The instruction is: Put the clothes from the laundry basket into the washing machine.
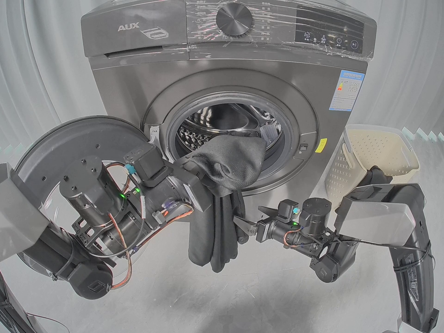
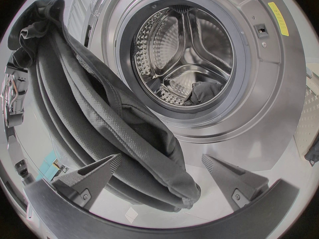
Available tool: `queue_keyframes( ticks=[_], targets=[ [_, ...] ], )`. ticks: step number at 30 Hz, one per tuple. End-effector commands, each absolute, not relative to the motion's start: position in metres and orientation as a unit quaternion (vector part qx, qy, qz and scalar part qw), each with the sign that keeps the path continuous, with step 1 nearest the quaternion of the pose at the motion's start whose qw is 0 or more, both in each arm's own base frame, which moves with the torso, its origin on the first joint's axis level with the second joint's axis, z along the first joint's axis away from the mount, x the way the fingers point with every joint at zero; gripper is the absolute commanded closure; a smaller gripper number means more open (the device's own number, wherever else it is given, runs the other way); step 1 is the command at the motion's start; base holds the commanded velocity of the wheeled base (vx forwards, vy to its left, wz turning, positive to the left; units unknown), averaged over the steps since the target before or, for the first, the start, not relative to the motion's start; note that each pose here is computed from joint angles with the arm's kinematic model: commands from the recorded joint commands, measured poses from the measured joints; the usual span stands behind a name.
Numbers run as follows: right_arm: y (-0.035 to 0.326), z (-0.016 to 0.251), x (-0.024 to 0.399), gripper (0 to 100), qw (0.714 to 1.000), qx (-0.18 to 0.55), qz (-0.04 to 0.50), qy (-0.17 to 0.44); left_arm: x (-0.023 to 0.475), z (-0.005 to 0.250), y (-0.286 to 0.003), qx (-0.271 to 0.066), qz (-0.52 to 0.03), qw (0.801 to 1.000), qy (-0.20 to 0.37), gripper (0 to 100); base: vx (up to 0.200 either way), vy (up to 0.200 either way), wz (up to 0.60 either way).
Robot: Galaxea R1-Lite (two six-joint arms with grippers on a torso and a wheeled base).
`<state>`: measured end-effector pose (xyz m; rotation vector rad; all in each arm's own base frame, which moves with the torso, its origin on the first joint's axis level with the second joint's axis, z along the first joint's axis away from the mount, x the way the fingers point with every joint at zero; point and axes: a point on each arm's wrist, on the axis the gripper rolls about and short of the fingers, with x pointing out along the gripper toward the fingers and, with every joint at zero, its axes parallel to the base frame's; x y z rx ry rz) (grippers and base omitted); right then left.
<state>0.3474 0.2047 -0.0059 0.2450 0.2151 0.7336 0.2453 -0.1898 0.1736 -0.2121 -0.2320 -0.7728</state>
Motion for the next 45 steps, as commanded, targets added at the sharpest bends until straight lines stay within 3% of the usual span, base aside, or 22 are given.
queue_keyframes(
  ticks=[1,6,7,17,21,22,24,29,35,41,45],
  targets=[
    [0.208,-0.011,0.352,0,0.92,0.12,0.358,0.102,0.245,0.173,-0.19,-0.102,-0.376,0.914,-0.112,100,0.0,0.0,0.0],
    [0.209,-0.008,0.354,0,0.92,0.12,0.362,0.092,0.244,0.17,-0.189,-0.101,-0.376,0.915,-0.106,100,0.0,0.0,0.0],
    [0.21,-0.008,0.354,100,0.919,0.121,0.364,0.09,0.244,0.17,-0.19,-0.101,-0.376,0.915,-0.107,100,0.0,0.0,0.0],
    [0.212,-0.003,0.35,100,0.913,0.122,0.381,0.087,0.246,0.169,-0.188,-0.1,-0.372,0.917,-0.106,100,0.0,0.0,0.0],
    [0.205,0.02,0.344,100,0.913,0.125,0.381,0.071,0.247,0.168,-0.186,-0.1,-0.368,0.919,-0.103,100,0.0,0.0,0.0],
    [0.198,0.04,0.336,100,0.911,0.129,0.388,0.061,0.247,0.167,-0.186,-0.1,-0.368,0.919,-0.1,100,0.0,0.0,0.0],
    [0.192,0.052,0.328,100,0.908,0.13,0.393,0.059,0.246,0.166,-0.185,-0.1,-0.368,0.919,-0.098,100,0.0,0.0,0.0],
    [0.177,0.065,0.321,100,0.915,0.131,0.378,0.052,0.246,0.168,-0.185,-0.101,-0.366,0.92,-0.102,100,0.0,0.0,0.0],
    [0.172,0.05,0.312,100,0.917,0.124,0.369,0.086,0.247,0.17,-0.184,-0.102,-0.364,0.92,-0.106,100,0.0,0.0,0.0],
    [0.181,0.005,0.319,100,0.918,0.117,0.354,0.137,0.247,0.174,-0.188,-0.105,-0.369,0.917,-0.115,100,0.0,0.0,0.0],
    [0.187,0.0,0.324,100,0.917,0.117,0.357,0.135,0.247,0.173,-0.189,-0.104,-0.37,0.916,-0.113,100,0.0,0.0,0.0]
  ],
)
